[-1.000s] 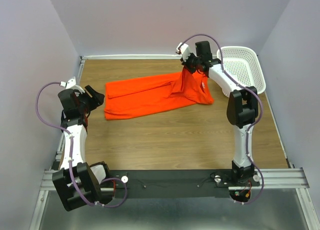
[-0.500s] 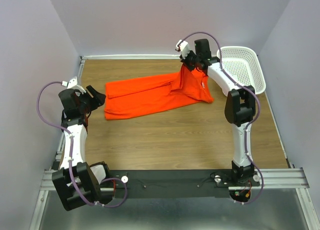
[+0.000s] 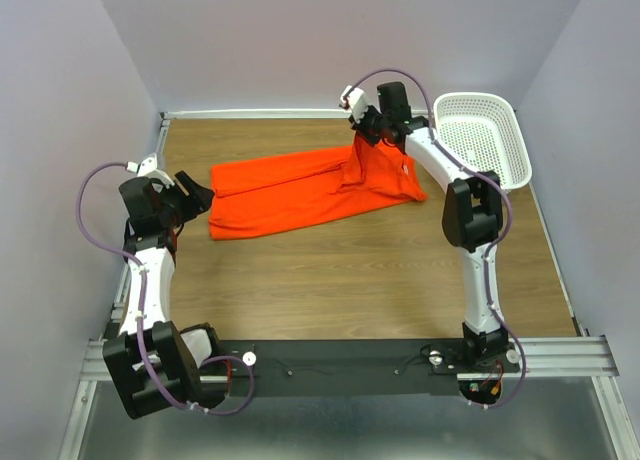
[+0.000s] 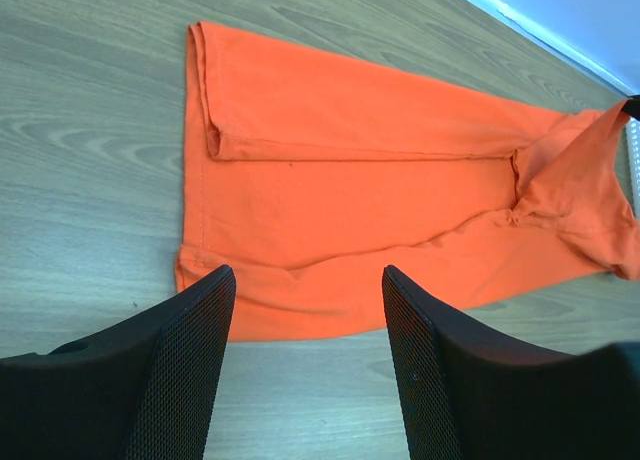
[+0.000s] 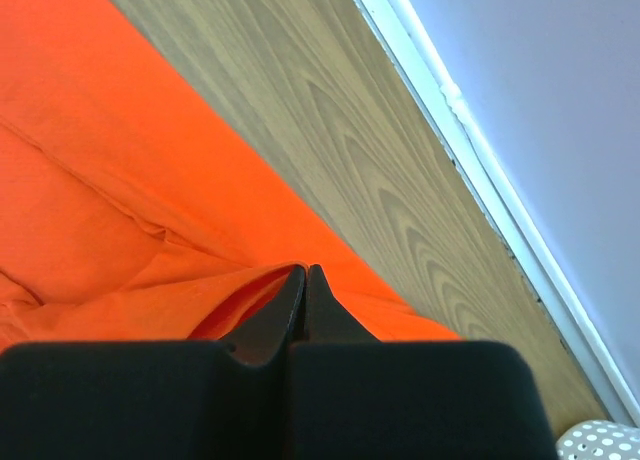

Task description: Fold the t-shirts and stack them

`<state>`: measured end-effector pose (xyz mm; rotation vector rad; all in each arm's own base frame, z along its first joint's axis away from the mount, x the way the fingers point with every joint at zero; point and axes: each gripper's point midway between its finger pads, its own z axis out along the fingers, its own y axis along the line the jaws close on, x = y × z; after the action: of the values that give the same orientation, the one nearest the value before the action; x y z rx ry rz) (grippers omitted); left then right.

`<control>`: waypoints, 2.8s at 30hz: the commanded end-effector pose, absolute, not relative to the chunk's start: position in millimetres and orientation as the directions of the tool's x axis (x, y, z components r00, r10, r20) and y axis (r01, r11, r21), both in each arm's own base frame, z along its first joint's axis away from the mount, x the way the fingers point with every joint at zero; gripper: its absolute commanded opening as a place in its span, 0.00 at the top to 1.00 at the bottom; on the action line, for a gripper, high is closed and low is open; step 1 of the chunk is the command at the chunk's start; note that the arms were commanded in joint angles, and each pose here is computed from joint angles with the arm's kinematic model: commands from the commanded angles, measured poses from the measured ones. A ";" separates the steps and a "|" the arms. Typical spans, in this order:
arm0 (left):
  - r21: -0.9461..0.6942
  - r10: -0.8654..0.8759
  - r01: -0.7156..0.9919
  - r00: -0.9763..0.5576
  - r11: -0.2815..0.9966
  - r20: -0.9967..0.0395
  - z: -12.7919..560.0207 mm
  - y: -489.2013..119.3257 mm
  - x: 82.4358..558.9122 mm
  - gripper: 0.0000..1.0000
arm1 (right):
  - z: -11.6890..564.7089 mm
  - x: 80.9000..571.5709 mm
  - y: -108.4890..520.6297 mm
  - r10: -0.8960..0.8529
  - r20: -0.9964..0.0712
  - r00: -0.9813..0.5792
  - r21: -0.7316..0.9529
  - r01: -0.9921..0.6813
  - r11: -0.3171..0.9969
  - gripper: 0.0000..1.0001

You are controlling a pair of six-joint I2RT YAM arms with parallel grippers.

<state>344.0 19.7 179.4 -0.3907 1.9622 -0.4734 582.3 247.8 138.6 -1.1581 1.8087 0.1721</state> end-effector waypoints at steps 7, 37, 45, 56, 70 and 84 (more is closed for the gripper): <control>-0.489 -0.450 -0.026 -0.435 0.872 -0.780 173.1 11.9 342.2 0.32 | 133.1 579.4 272.8 -0.665 -0.746 -0.024 -0.389 -0.795 0.466 0.96; -0.492 -0.444 -0.011 -0.448 0.871 -0.776 170.9 6.7 342.6 0.32 | 122.3 579.8 302.5 -0.682 -0.731 0.011 -0.414 -0.802 0.430 0.96; -0.492 -0.443 -0.007 -0.446 0.870 -0.777 172.0 6.3 343.0 0.32 | 117.9 574.9 308.7 -0.688 -0.726 0.022 -0.413 -0.813 0.410 0.95; -0.492 -0.442 -0.006 -0.447 0.871 -0.777 171.8 5.2 342.1 0.32 | 120.9 570.1 320.6 -0.688 -0.724 0.047 -0.423 -0.819 0.388 0.95; -0.493 -0.442 -0.003 -0.448 0.870 -0.777 171.9 4.7 342.0 0.32 | 114.1 568.1 325.3 -0.705 -0.707 0.054 -0.435 -0.819 0.374 0.94; -0.490 -0.437 0.008 -0.439 0.872 -0.785 176.7 4.0 341.7 0.32 | 171.9 604.0 283.2 -0.534 -0.825 -0.184 -0.326 -0.616 0.717 0.08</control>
<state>342.9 10.4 173.1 -0.3675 1.9841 -0.5024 602.2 304.5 132.9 -1.1207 1.7840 0.0394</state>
